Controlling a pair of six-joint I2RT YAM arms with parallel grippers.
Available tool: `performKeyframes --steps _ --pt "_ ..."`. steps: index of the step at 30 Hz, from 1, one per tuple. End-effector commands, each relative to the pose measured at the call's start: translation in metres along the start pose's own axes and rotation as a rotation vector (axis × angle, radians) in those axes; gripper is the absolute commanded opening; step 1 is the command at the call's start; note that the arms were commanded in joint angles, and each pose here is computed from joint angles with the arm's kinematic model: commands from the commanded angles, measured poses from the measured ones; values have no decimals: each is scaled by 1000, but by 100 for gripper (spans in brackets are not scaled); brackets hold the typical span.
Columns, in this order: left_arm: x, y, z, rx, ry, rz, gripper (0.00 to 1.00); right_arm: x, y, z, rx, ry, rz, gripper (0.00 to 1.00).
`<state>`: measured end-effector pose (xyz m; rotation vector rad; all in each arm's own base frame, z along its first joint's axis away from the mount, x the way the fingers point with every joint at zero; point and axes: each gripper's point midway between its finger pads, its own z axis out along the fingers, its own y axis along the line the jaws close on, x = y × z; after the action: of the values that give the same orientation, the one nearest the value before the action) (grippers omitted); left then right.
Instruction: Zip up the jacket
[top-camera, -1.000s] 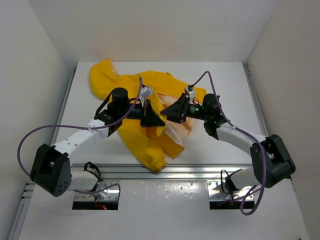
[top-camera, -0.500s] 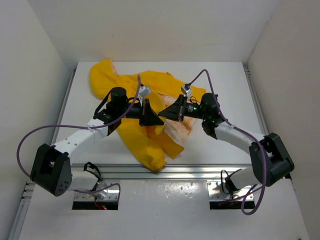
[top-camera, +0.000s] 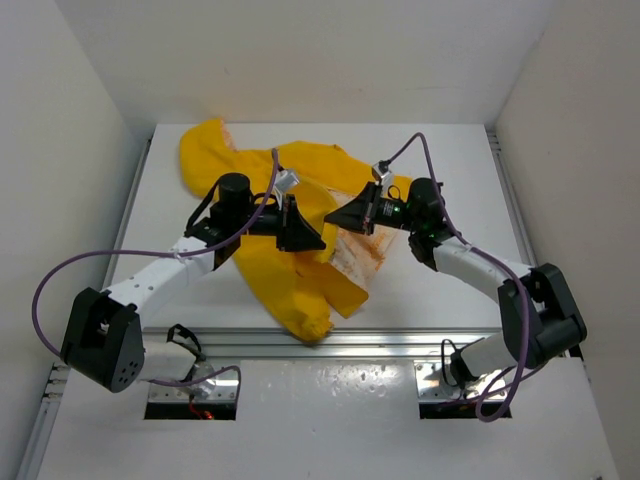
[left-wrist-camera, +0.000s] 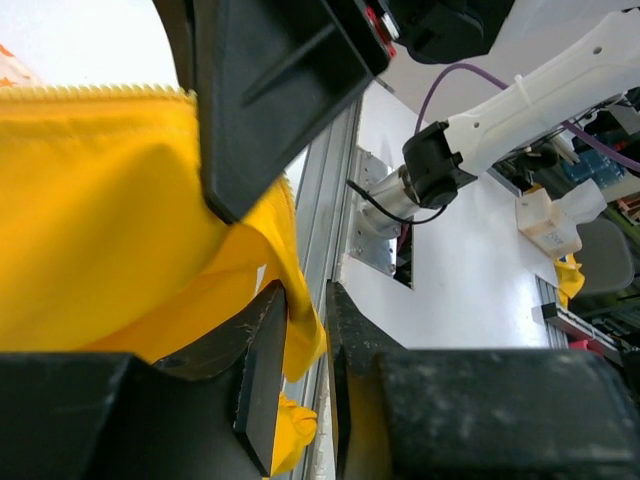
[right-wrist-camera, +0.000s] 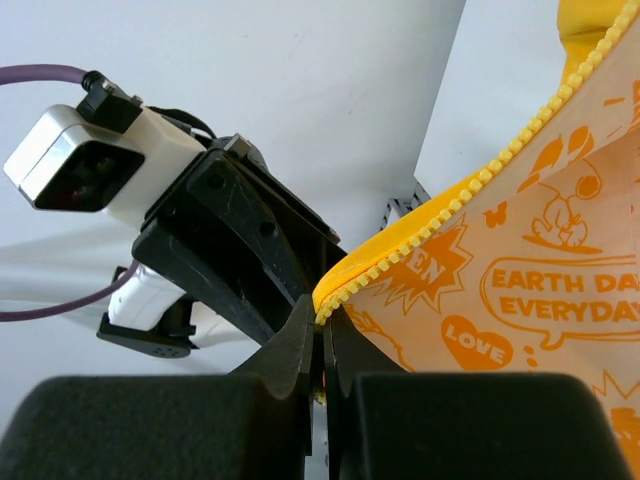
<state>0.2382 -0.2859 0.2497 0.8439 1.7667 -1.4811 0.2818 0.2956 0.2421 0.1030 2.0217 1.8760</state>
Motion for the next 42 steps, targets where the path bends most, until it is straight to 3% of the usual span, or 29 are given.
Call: performKeyframes --steps 1,11,17,42 --pt "-14 -10 -4 33 -17 65 28 -14 25 2 -54 -20 -46 0" --pt "-18 -8 4 25 -13 62 41 -15 27 1 -60 -32 -40 0" --pt "-9 10 14 -68 9 36 44 -16 31 1 -66 -37 -41 0" --pt "1 1 22 -22 50 78 37 -17 34 3 -75 -36 -56 0"
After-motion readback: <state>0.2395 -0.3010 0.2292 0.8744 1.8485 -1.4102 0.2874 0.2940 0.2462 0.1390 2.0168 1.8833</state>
